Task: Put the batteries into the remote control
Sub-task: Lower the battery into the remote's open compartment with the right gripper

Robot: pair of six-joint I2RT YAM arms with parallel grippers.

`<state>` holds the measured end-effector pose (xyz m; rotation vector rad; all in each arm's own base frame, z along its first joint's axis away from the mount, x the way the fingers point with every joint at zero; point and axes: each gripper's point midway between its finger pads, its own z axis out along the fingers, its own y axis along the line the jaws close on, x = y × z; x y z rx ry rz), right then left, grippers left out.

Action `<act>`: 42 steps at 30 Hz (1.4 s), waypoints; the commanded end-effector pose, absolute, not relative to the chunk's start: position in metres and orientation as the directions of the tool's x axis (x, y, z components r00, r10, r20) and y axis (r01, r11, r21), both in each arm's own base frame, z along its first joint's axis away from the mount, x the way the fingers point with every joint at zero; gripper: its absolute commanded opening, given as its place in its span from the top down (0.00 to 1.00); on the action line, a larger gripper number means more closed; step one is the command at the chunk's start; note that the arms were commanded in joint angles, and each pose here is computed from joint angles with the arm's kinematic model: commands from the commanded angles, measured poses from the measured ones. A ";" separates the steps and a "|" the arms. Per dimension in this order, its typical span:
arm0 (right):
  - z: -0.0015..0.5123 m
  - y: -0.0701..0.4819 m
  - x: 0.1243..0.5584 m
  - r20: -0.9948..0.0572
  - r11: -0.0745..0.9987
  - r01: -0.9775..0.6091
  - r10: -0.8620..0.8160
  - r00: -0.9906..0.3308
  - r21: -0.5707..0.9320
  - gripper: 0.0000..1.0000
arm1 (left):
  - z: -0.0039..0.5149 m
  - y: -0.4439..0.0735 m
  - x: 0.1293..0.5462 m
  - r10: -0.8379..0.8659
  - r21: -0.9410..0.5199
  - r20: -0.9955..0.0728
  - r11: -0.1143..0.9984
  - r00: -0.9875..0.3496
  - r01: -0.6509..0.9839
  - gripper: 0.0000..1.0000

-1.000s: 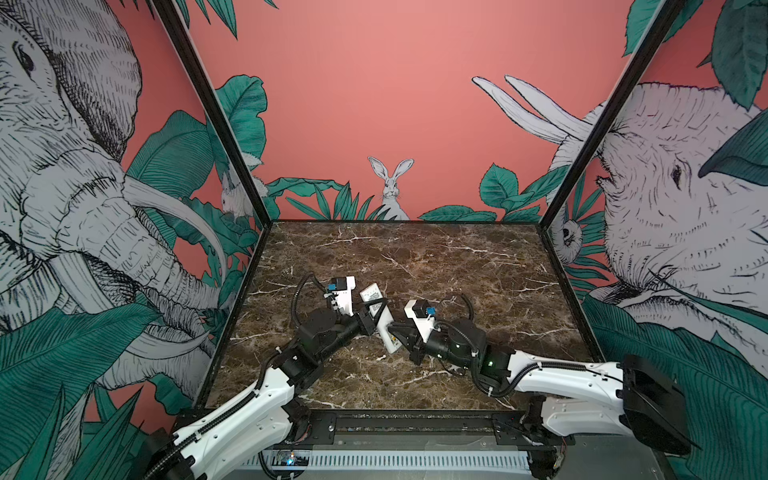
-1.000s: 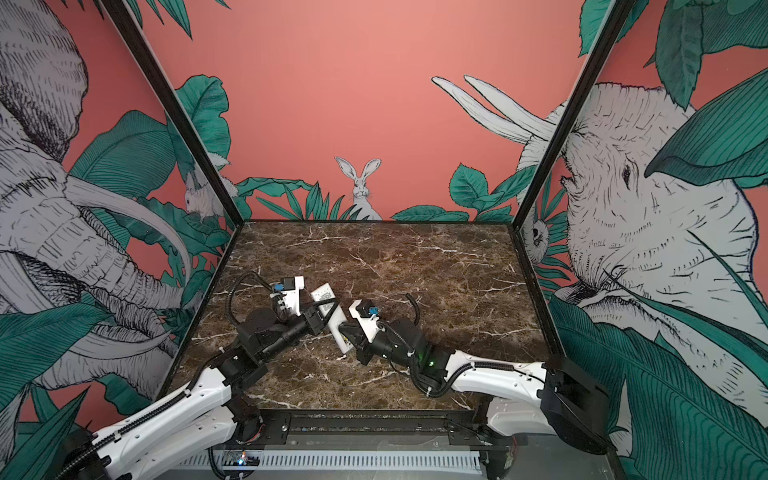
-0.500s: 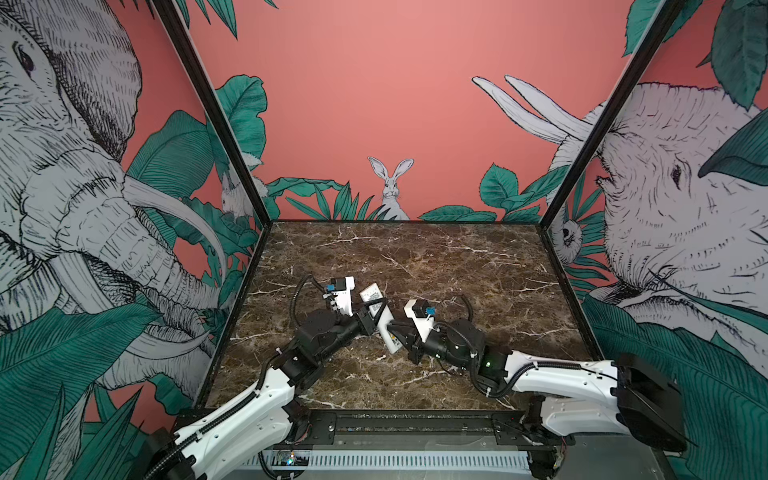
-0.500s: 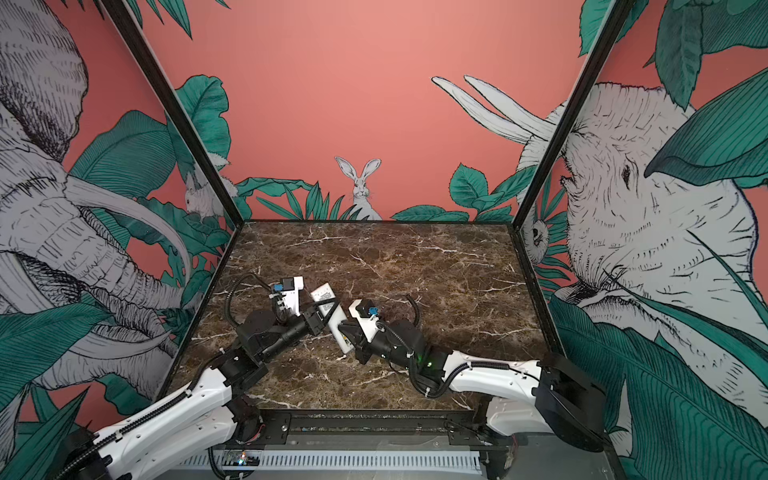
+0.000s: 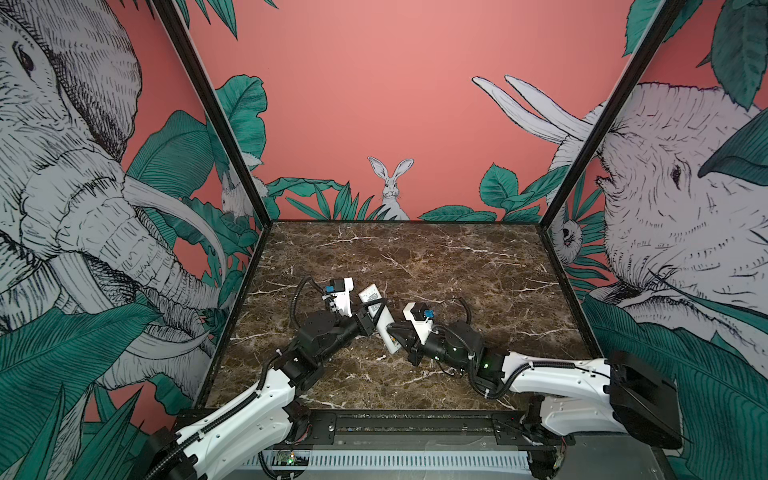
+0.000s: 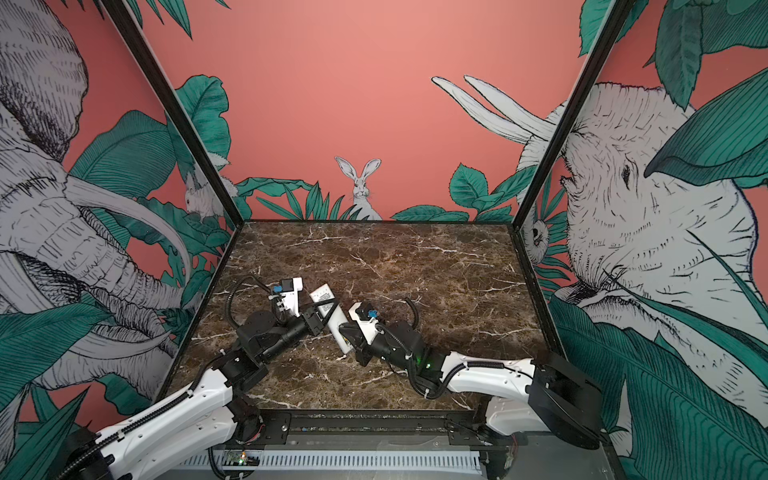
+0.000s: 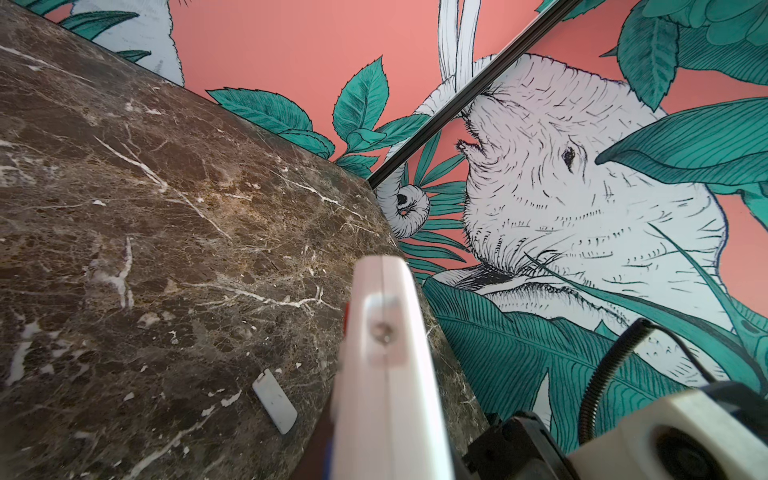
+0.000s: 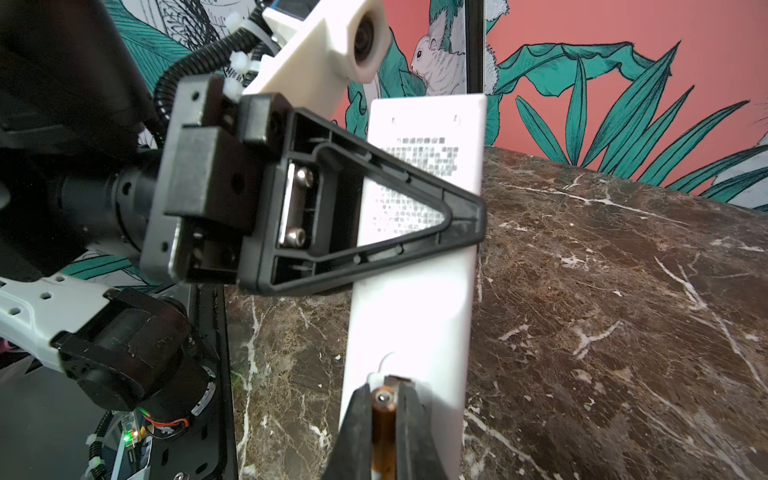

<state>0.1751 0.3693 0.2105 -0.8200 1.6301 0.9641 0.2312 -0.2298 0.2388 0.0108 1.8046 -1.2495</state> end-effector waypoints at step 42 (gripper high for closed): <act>0.231 0.366 0.171 -0.983 0.434 -0.886 -0.008 -0.183 0.162 0.56 | 0.258 -0.223 0.230 -0.522 -0.752 -0.658 0.438 -0.543 0.492 1.00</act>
